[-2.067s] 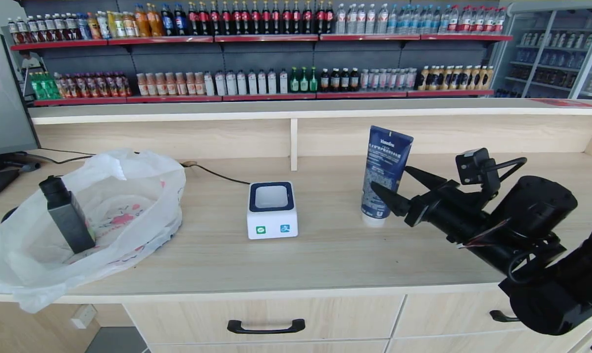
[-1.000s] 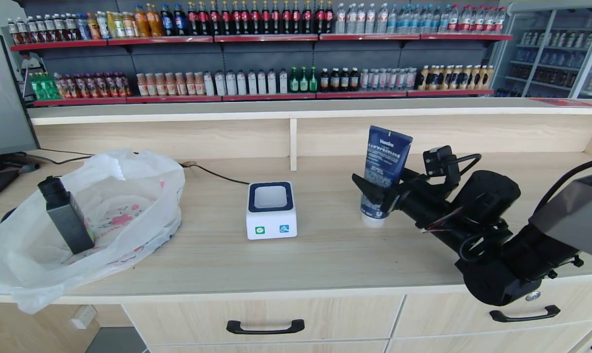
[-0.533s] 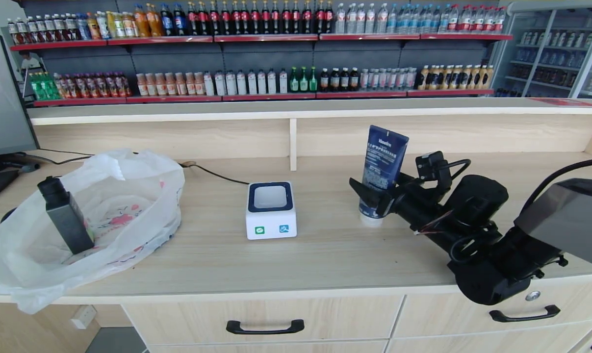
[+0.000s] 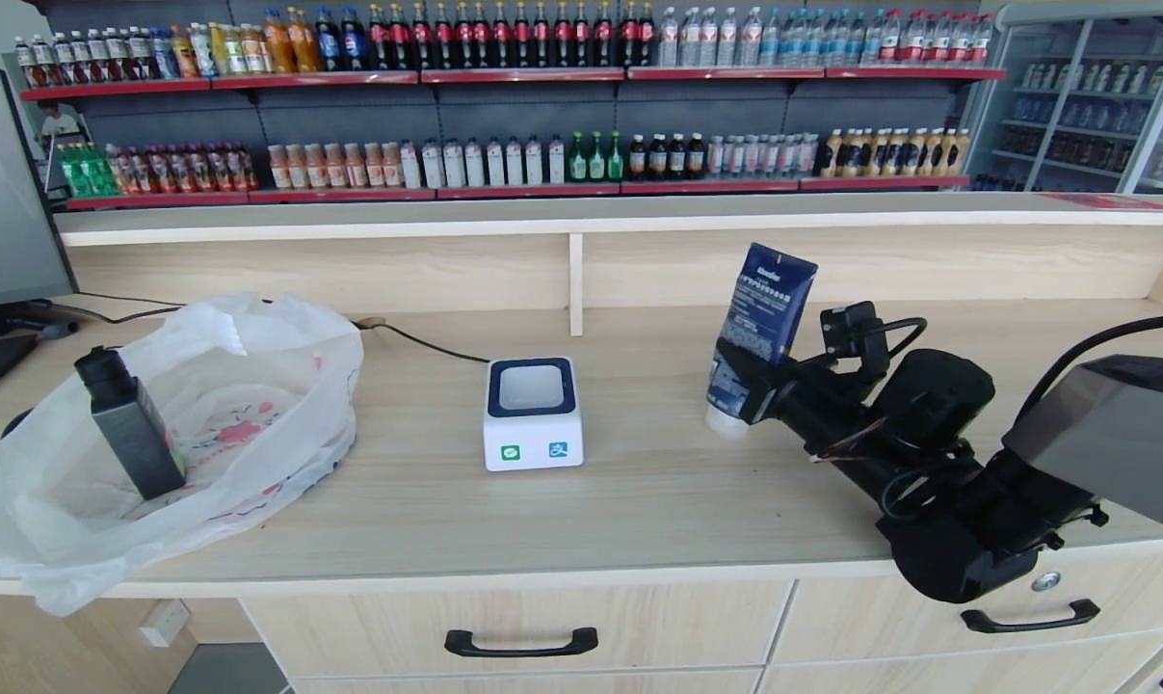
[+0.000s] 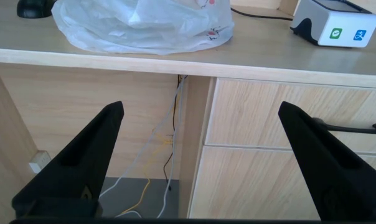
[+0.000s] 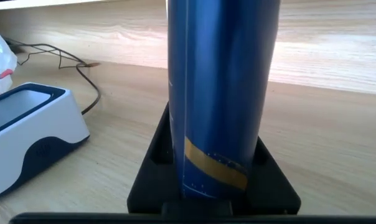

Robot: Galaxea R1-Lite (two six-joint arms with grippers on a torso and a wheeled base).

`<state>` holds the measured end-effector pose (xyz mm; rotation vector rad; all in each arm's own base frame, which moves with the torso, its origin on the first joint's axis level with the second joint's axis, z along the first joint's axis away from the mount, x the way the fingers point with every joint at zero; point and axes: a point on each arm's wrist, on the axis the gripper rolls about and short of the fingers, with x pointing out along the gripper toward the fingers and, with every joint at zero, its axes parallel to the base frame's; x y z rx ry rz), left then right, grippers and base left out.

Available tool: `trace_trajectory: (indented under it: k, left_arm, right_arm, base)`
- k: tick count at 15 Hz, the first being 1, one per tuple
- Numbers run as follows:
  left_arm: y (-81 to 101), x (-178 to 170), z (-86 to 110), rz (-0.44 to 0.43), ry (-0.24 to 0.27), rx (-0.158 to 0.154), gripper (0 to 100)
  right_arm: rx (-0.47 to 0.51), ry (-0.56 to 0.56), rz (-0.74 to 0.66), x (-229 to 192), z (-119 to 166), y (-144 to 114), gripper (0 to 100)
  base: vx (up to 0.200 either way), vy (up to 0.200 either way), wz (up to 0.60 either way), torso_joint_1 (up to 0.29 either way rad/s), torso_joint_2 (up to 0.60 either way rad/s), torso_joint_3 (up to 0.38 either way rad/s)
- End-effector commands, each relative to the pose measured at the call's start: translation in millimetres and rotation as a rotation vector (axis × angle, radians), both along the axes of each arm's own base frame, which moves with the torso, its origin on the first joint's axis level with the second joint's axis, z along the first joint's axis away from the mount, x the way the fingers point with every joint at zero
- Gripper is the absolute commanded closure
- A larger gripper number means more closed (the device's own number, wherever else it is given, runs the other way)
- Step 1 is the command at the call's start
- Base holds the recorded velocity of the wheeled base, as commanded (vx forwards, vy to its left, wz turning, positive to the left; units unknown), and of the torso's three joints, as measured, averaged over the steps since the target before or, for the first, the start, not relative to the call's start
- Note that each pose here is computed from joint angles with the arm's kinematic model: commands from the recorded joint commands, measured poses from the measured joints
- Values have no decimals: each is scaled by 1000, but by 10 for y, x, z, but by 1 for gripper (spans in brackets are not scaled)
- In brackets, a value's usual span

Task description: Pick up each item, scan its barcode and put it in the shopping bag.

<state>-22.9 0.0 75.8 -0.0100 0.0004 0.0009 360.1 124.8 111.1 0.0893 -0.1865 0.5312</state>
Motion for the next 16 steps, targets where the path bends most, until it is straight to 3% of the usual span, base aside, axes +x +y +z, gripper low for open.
trace_trajectory:
  k: [1, 10, 16]
  left_arm:
    - [0, 0, 0, 1, 0, -1, 0]
    - [0, 0, -2, 1, 1, 1, 0]
    - [0, 0, -2, 1, 1, 1, 0]
  right_arm:
    - [5, -15, 1, -14, 57, -3, 100]
    - [30, -115, 7, -220, 473, -53, 100]
    - [0, -169, 73, -797, 786, -231, 100]
  base:
    - [0, 0, 0, 0, 0, 0]
    - [0, 0, 0, 0, 0, 0]
    - [0, 0, 0, 0, 0, 0]
